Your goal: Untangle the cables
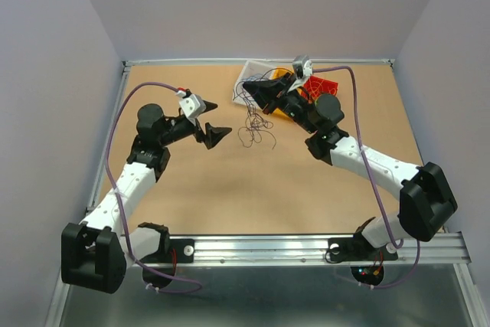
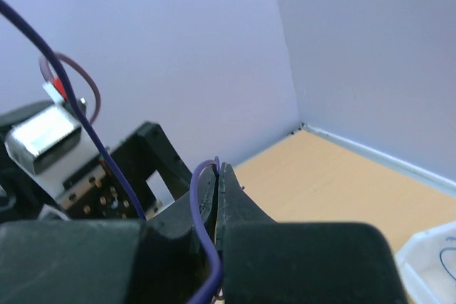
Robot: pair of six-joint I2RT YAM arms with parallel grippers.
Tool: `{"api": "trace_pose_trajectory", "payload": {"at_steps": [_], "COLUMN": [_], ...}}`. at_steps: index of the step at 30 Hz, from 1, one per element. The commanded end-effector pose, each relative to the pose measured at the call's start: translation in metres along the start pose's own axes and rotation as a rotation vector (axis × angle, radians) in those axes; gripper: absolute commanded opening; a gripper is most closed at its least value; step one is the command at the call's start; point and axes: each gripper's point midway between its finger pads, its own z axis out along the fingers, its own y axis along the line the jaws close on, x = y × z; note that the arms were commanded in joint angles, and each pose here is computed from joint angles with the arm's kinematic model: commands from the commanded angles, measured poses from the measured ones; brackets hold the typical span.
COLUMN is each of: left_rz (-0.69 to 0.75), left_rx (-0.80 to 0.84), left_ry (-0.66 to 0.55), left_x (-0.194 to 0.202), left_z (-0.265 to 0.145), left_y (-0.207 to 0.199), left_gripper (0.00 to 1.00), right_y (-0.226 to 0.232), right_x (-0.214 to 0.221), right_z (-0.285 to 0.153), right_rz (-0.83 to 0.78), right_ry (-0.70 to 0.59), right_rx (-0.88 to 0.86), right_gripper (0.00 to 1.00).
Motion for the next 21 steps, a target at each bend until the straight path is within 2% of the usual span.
{"api": "trace_pose_trajectory", "payload": {"at_steps": [1, 8, 9, 13, 16, 19, 21], "left_rz": [0.059, 0.047, 0.048, -0.007, -0.017, -0.052, -0.053], "left_rx": [0.016, -0.051, -0.070, -0.114, -0.089, -0.090, -0.105], "left_ry": [-0.089, -0.197, -0.208, -0.206, -0.196, -0.132, -0.100], "left_x": [-0.018, -0.041, -0.047, -0.045, -0.042, -0.017, -0.006], "left_z": [0.017, 0.041, 0.047, 0.065, 0.080, 0.094, 0.095], "left_y": [-0.006, -0.010, -0.007, 0.010, 0.014, 0.016, 0.018], "left_gripper": [0.99, 0.89, 0.84, 0.74, 0.60, 0.54, 0.54], "right_y": [0.017, 0.024, 0.024, 0.032, 0.039, 0.039, 0.037], "right_x": [-0.057, -0.080, -0.078, -0.090, -0.100, -0.119, -0.130], "right_z": [0.015, 0.025, 0.027, 0.034, 0.037, 0.038, 0.037], "right_rz": [0.003, 0.030, 0.037, 0.062, 0.082, 0.070, 0.051], "right_ry": [-0.108, -0.150, -0.144, -0.163, -0.178, -0.217, -0.232], "right_rx": [-0.020, -0.035, -0.037, -0.072, -0.095, -0.071, -0.039], "right_gripper": [0.01, 0.00, 0.00, 0.01, 0.01, 0.01, 0.00]}}
